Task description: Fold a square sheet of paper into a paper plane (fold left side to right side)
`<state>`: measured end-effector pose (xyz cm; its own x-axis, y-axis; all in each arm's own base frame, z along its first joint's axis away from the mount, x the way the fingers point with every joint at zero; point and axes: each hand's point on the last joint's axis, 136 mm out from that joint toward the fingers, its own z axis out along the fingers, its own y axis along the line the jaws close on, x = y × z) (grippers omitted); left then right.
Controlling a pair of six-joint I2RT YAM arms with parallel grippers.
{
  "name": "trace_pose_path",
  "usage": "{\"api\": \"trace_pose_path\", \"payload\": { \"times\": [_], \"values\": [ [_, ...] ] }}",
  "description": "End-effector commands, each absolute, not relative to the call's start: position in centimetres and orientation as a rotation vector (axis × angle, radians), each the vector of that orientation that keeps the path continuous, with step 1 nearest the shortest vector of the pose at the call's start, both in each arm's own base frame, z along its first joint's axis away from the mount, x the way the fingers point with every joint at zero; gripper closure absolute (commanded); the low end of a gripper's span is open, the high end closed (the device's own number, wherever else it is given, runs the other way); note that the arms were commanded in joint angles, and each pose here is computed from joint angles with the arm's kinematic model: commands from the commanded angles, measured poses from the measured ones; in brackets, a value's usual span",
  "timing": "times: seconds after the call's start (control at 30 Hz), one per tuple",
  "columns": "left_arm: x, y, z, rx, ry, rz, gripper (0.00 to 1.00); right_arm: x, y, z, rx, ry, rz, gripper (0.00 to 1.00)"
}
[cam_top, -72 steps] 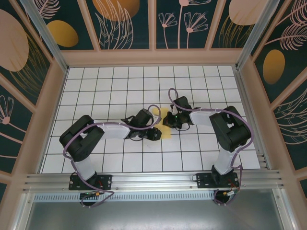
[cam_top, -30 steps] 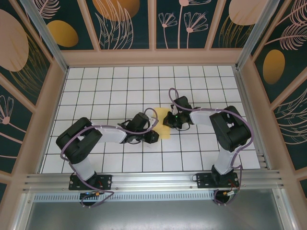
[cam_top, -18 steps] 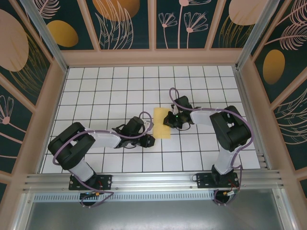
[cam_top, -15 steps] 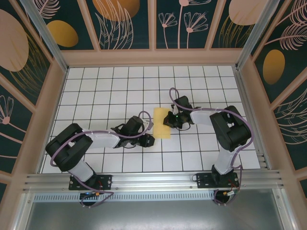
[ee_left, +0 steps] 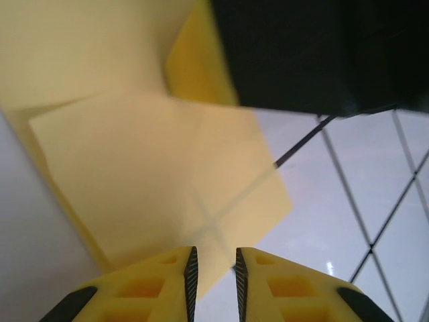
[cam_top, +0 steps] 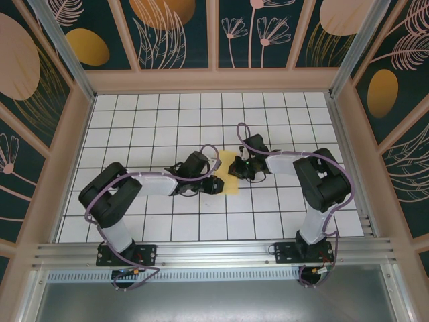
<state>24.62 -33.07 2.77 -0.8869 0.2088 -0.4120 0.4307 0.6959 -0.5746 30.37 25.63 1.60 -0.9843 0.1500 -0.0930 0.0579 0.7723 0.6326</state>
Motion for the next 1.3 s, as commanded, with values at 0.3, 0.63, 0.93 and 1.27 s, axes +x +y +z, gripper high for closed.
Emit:
{"api": "trace_pose_path", "payload": {
  "times": [0.3, 0.63, 0.93, 1.27],
  "values": [
    [22.6, -30.3, -0.6, 0.505, 2.705, -0.89, 0.84, 30.2, 24.4, 3.6, 0.082, 2.811, 0.906, 1.0],
    [22.5, -30.0, -0.7, 0.502, 2.709, -0.881, 0.88, 27.1, 28.4, 4.4, -0.098, 2.842, 0.975, 1.0],
    [22.9, -30.1, -0.7, 0.491, 2.706, -0.865, 0.89, 26.4, 29.3, 2.2, -0.108, 2.909, 0.958, 1.0],
    [22.5, -29.5, -1.3, 0.483, 2.729, -0.847, 0.89, 27.2, 25.7, -0.5, -0.006, 2.951, 0.851, 1.0]
  ]
}}
